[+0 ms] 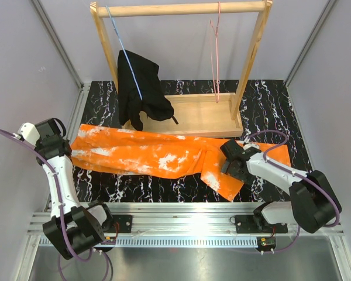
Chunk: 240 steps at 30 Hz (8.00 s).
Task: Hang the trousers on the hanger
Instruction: Fold the trousers
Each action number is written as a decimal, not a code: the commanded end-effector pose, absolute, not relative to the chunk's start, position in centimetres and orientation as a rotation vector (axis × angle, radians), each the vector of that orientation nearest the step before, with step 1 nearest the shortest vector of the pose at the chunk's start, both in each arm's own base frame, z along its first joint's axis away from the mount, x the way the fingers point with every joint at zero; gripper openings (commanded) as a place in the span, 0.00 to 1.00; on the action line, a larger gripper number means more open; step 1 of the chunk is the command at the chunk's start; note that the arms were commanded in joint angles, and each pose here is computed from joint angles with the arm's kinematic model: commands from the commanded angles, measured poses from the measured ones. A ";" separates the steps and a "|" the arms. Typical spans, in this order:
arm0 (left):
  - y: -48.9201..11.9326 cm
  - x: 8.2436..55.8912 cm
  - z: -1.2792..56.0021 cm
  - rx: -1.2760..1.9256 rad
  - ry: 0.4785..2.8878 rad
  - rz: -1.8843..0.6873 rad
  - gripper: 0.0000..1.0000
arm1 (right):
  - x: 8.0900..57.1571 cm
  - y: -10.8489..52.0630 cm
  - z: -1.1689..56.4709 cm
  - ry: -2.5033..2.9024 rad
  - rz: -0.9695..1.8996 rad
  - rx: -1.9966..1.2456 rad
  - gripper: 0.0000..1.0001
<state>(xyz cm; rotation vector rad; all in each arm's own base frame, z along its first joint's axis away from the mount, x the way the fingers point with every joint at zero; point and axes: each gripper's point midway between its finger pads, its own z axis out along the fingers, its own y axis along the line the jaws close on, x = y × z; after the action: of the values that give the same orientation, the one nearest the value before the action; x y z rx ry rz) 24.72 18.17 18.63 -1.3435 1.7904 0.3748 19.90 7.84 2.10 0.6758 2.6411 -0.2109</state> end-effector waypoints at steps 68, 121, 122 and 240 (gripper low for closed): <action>18.2 23.4 27.0 -1.163 1.793 0.441 0.00 | 20.2 -9.3 25.9 2.099 -0.796 0.778 0.02; 16.5 37.4 18.8 -0.978 2.136 0.260 0.00 | 30.5 -13.8 11.0 2.495 -1.145 0.694 0.00; 16.6 37.6 18.6 -0.977 2.137 0.264 0.00 | 30.7 -13.9 11.0 2.489 -1.154 0.694 0.00; -8.1 26.0 21.9 0.132 2.018 -0.032 0.99 | 27.1 23.0 6.3 2.521 0.060 -0.080 0.00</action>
<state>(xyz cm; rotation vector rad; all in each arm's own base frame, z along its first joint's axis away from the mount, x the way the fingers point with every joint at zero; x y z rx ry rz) 25.82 -8.05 21.73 0.1343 2.0343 -0.0254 27.19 24.37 3.07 -0.0974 2.5735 0.1135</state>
